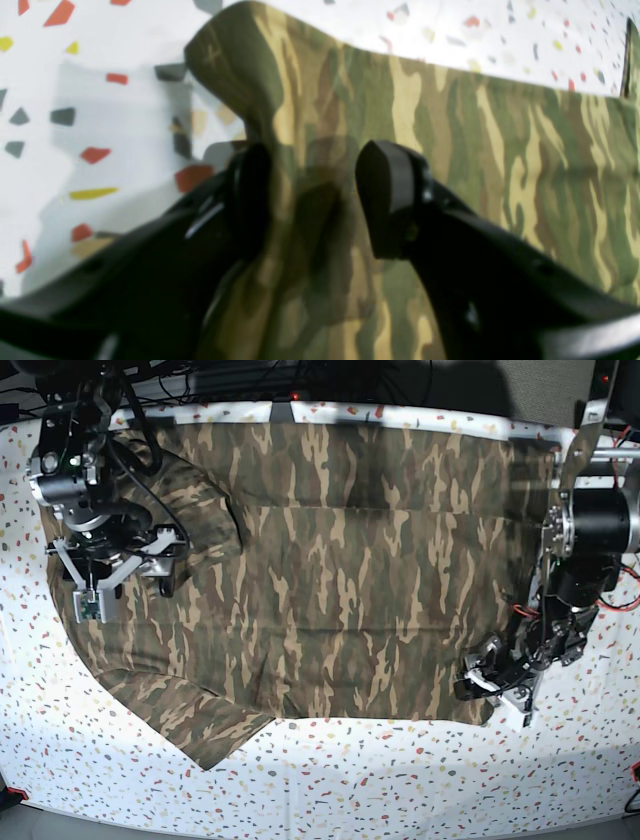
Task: Fold the T-shirt properly
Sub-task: 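Grasp the shirt's side edges with both grippers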
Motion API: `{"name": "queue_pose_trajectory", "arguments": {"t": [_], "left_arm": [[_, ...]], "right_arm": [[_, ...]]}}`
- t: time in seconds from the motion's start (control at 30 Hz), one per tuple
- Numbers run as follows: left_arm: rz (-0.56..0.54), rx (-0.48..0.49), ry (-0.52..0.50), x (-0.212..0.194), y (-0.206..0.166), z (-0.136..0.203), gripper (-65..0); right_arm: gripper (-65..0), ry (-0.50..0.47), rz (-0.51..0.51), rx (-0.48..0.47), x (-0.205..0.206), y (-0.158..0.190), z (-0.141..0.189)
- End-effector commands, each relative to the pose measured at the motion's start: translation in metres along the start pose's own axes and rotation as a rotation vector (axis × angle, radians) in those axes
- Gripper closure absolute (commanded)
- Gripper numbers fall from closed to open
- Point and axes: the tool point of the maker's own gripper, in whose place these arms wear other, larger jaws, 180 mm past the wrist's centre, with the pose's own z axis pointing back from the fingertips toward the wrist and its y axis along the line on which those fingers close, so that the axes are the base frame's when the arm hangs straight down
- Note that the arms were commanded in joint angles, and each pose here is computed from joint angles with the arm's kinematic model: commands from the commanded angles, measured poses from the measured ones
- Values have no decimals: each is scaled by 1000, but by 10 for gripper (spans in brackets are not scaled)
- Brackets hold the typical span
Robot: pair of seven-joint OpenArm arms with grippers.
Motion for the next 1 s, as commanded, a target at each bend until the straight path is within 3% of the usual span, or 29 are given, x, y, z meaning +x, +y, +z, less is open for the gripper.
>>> {"name": "queue_pose_trajectory", "arguments": {"t": [0.0, 0.17, 0.27, 0.37, 0.53, 0.77, 0.97], "left_arm": [[-16, -1, -46, 26, 1, 2, -258], [-15, -1, -87, 32, 1, 3, -123], [-15, -2, -140, 42, 1, 4, 0], [-15, -2, -146, 43, 1, 4, 0], [-16, -2, -145, 43, 1, 4, 0], [-16, -2, -144, 42, 1, 4, 0], [-16, -2, -145, 43, 1, 4, 0]], "right_arm": [[-415, -63, 21, 5, 16, 0, 3], [-415, -84, 26, 9, 20, 1, 4], [-415, -147, 30, 4, 31, 0, 5], [-415, -242, 39, -9, 50, -3, 7], [-415, -280, 54, -80, 72, -24, -14], [-415, -123, -49, -146, 54, -74, -96], [-415, 44, -62, -195, 45, -127, -147]]}}
